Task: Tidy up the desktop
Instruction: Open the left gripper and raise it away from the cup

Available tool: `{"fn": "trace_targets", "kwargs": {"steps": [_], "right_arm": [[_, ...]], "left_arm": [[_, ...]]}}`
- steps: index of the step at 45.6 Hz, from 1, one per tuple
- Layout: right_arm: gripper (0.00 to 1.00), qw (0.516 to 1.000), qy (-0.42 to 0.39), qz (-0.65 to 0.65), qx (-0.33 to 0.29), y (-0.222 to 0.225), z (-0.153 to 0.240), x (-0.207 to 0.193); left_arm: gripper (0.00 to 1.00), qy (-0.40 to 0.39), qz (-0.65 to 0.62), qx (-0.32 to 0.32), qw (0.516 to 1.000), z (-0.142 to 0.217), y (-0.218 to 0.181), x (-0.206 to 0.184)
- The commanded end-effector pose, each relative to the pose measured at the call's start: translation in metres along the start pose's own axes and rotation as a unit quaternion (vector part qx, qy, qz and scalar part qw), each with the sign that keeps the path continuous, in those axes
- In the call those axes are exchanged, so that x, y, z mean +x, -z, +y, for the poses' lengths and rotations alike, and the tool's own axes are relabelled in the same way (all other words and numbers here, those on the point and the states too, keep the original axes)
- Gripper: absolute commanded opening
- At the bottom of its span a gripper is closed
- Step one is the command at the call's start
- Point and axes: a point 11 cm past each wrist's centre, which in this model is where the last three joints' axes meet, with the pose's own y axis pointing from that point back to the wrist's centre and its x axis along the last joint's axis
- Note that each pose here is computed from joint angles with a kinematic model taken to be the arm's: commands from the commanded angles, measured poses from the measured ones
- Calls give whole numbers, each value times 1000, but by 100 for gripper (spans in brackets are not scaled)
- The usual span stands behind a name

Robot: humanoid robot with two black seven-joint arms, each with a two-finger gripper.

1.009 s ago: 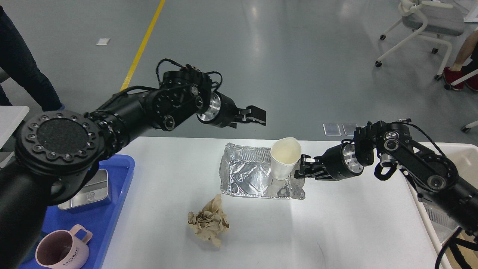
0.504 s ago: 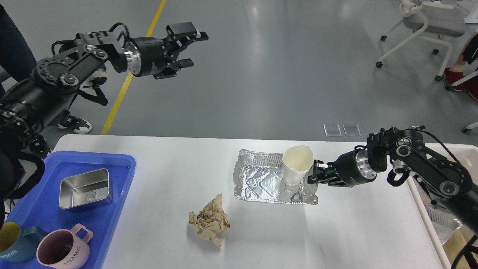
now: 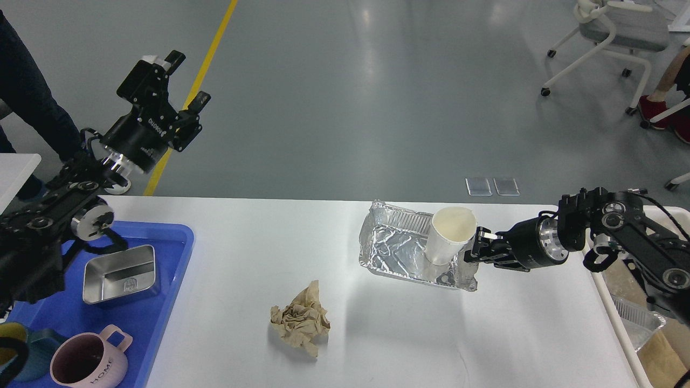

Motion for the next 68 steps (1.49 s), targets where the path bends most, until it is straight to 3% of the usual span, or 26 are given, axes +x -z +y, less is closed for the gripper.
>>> {"fn": "trace_targets", "kwargs": {"steps": [1,11,18,27,37,49,60,68], "right_arm": [[0,1000,1,-3,2,0,-2,-1],[0,1000,3,-2,6,3,-5,-3],[0,1000,1,-2,9,5,-4,-2],[0,1000,-3,-1,11,7,-1,1],[0,1000,-5,1,13,9,-1,3],[0,1000,-12,-3,14,6,4,5],[0,1000,-4,-1,13,7,1,1],[0,1000,9,16,22,15,0,-8]], "left_arm": [[97,20,-56,86,995,37,11,20],[97,57,-114,205,970,119,11,40],[97,83,-153,327,929,193,16,55],[97,123,-205,401,884,244,-36,75],[97,176,-251,444,842,256,-66,86],[97,168,-271,440,839,249,-110,99],[97,180,-273,460,826,247,-101,98],[97,232,-278,419,833,196,-75,74]]}}
